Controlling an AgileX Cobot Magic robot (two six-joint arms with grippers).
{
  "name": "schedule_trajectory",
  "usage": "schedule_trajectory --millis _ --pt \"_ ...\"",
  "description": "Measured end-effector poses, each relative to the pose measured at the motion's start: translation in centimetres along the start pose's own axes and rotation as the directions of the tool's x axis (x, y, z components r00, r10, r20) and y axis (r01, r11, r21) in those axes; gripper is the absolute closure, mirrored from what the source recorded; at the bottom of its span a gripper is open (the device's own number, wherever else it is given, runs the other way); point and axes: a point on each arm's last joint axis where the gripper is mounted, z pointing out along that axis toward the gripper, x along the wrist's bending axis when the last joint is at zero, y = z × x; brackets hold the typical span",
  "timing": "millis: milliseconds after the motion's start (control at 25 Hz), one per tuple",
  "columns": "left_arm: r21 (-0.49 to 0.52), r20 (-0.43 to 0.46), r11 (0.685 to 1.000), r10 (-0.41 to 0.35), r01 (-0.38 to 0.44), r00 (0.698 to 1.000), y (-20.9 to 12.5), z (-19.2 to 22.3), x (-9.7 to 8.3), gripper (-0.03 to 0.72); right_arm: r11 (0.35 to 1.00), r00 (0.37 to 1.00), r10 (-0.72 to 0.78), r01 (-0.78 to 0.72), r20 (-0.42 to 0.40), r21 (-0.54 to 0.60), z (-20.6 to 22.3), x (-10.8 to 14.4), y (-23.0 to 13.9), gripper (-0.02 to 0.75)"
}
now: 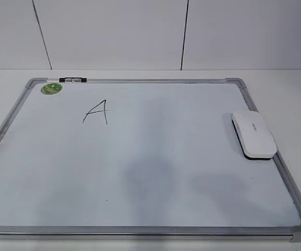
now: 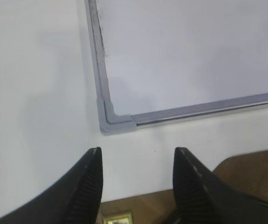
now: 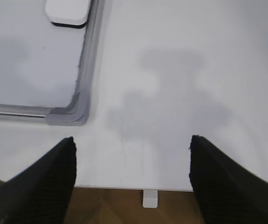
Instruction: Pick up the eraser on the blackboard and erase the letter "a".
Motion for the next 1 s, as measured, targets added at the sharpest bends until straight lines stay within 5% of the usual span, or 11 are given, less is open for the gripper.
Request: schedule_trajectory --millis 320,560,1000 --pt "-0.231 -0.034 0.972 0.034 -0.041 0.999 -2.4 -3.1 -0.9 0.352 0.986 0.979 0.148 -0.134 0.139 -0.102 -1.6 -0.4 -1.3 0.149" --pt "-0.236 -0.031 0.971 0.034 -0.041 0.999 -2.6 -3.2 -0.9 0.398 0.971 0.975 0.17 -0.141 0.146 -0.195 -2.6 -0.3 -2.3 0.149" --pt "-0.234 -0.03 0.971 0.035 -0.041 0.999 -2.6 -3.2 -0.9 0.403 0.97 0.974 0.172 -0.141 0.146 -0.199 -2.6 -0.3 -2.3 0.149"
